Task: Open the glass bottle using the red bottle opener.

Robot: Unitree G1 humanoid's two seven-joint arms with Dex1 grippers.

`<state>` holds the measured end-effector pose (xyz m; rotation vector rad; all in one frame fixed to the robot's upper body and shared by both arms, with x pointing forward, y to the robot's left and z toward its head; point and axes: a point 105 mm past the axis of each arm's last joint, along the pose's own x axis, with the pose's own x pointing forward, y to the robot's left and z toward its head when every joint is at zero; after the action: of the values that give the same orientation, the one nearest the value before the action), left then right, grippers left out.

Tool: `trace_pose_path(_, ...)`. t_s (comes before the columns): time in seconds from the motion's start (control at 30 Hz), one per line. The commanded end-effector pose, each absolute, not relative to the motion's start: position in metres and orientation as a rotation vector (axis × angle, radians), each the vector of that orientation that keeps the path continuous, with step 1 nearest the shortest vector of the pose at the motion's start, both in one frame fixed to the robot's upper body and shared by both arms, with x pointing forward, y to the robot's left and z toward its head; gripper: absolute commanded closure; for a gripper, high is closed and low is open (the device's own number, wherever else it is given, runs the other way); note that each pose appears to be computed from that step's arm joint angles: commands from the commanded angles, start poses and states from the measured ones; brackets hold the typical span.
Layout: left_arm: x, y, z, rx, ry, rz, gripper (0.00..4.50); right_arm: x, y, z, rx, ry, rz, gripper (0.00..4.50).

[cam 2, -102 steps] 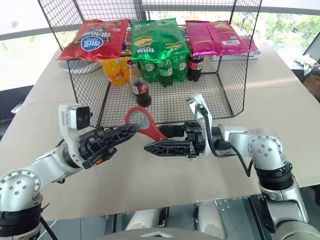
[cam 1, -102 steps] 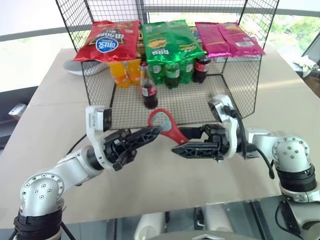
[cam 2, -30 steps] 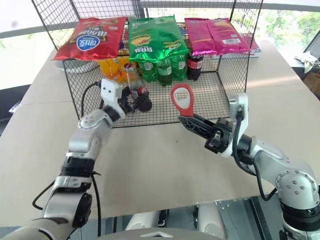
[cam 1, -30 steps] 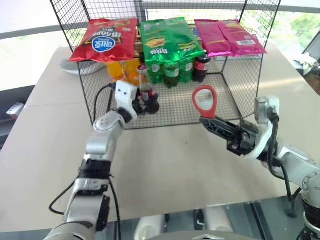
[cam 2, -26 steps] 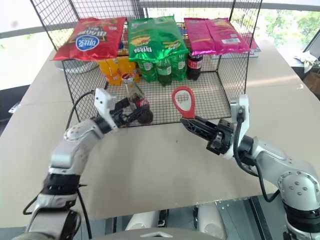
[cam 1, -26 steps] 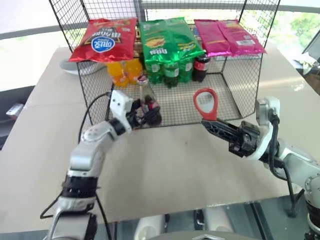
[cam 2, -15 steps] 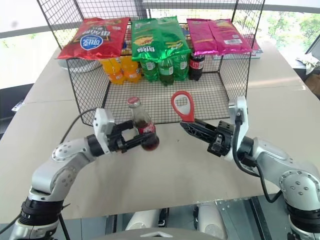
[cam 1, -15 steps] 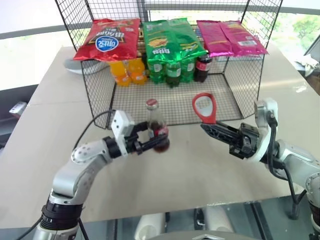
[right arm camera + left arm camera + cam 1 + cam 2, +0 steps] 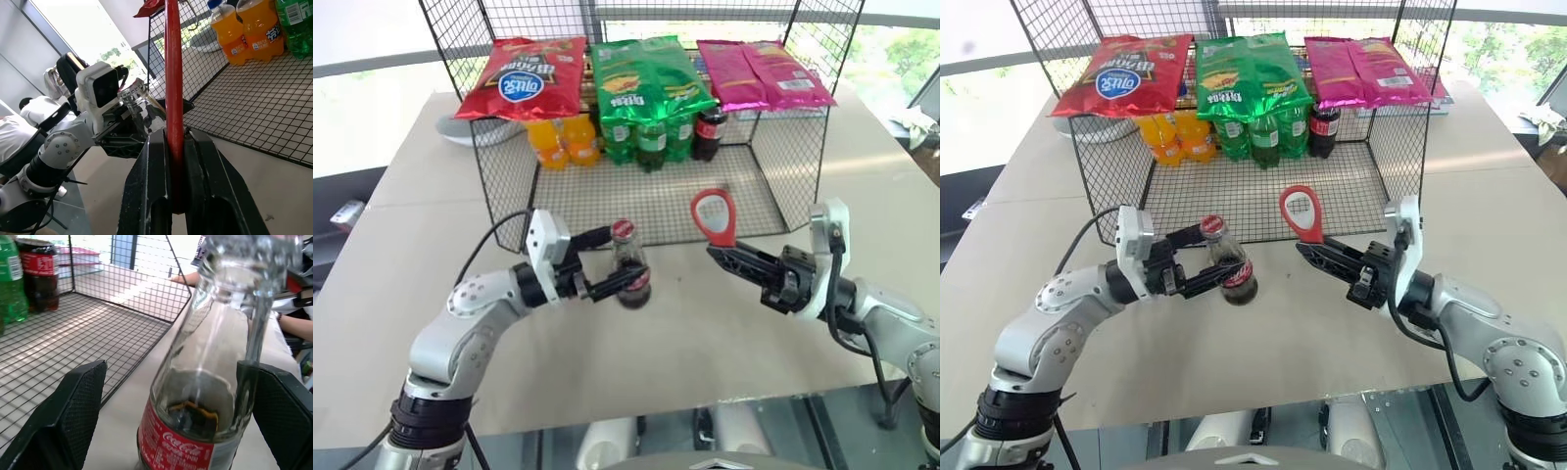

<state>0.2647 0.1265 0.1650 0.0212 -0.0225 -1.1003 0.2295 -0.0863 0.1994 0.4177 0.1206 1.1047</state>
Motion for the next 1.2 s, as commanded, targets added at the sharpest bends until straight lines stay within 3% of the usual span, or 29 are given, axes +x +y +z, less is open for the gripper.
trace_pose_path(0.03,0.259,0.124,0.177,0.054,-0.054,-1.147,0.05,0.224,-0.083,0.21,0.399,0.066,1.14,4.5)
trace_pose_path(0.2,0.257,0.119,0.171,0.057,-0.022,-1.204,0.05,0.225,-0.081,0.214,0.338,0.036,1.14,4.5)
trace_pose_path(0.23,0.257,0.117,0.17,0.057,-0.013,-1.217,0.55,0.226,-0.08,0.214,0.306,0.025,1.14,4.5)
trace_pose_path(0.3,0.257,0.115,0.166,0.071,-0.001,-1.241,1.15,0.229,-0.076,0.214,0.189,-0.01,1.127,4.5)
trace_pose_path(0.37,0.257,0.115,0.164,0.083,0.006,-1.256,2.15,0.233,-0.071,0.213,0.079,-0.048,1.115,4.5)
trace_pose_path(0.73,0.264,0.111,0.166,0.099,-0.004,-1.29,2.19,0.253,-0.046,0.197,-0.563,-0.318,1.074,4.5)
trace_pose_path(0.97,0.264,0.11,0.167,0.104,-0.002,-1.3,2.19,0.269,-0.032,0.199,-0.609,-0.444,0.929,4.5)
trace_pose_path(1.2,0.265,0.111,0.168,0.103,-0.001,-1.299,2.19,0.263,-0.027,0.203,-0.671,-0.566,0.896,4.5)
